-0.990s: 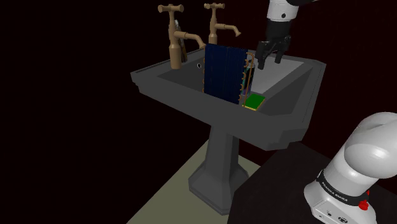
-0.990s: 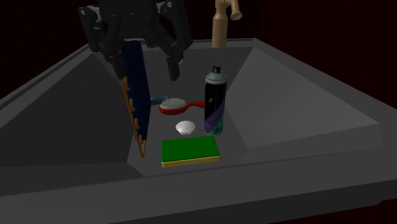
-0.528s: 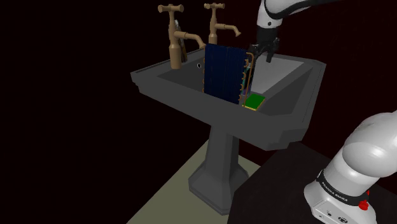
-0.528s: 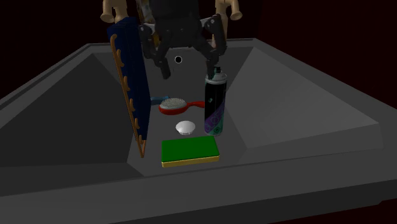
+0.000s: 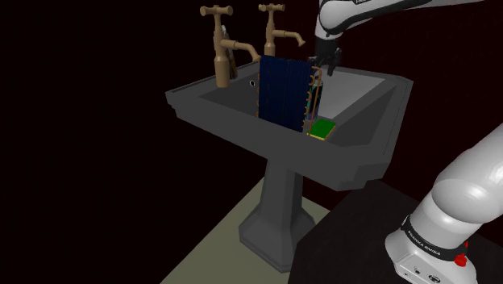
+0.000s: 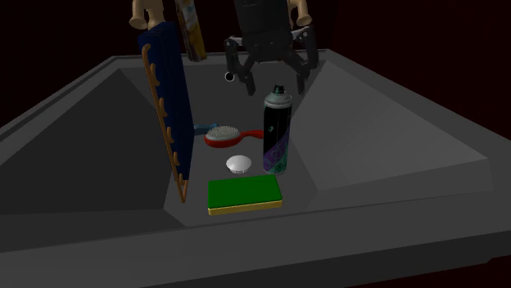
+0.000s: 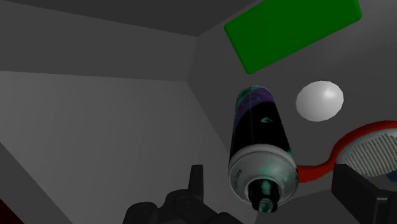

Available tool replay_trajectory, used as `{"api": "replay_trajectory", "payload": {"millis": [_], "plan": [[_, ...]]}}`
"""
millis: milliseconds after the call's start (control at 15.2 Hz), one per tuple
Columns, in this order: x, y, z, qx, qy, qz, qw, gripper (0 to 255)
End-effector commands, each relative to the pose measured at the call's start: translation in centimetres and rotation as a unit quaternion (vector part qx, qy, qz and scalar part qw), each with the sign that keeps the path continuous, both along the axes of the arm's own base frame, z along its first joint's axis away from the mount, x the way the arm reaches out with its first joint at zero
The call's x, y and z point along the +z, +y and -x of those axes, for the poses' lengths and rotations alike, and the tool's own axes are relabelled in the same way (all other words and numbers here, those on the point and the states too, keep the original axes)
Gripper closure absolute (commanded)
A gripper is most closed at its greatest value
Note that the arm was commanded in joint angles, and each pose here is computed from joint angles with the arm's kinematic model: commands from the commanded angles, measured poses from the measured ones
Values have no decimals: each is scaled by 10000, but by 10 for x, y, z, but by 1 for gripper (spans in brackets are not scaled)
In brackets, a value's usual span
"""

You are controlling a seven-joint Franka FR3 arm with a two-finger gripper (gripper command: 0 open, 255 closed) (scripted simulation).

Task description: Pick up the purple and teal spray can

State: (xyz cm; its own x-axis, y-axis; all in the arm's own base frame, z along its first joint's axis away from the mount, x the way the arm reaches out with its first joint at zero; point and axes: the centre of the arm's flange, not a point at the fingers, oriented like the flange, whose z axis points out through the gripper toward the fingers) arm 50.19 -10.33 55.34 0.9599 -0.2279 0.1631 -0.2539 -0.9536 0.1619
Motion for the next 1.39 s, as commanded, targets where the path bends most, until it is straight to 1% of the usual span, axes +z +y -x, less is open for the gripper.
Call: {"api": "replay_trajectory", "payload": {"millis": [0, 264, 396, 462, 1056, 1320], "plan": [[-9, -1, -1, -4, -13, 10, 10000, 0], [-30, -1, -1, -4, -13, 10, 10000, 0], [-33, -1, -1, -4, -13, 10, 10000, 0], [-33, -1, -1, -4, -13, 10, 10000, 255], [-33, -1, -1, -4, -13, 10, 10000, 255], [-12, -1, -1, -4, -13, 10, 10000, 255]]}}
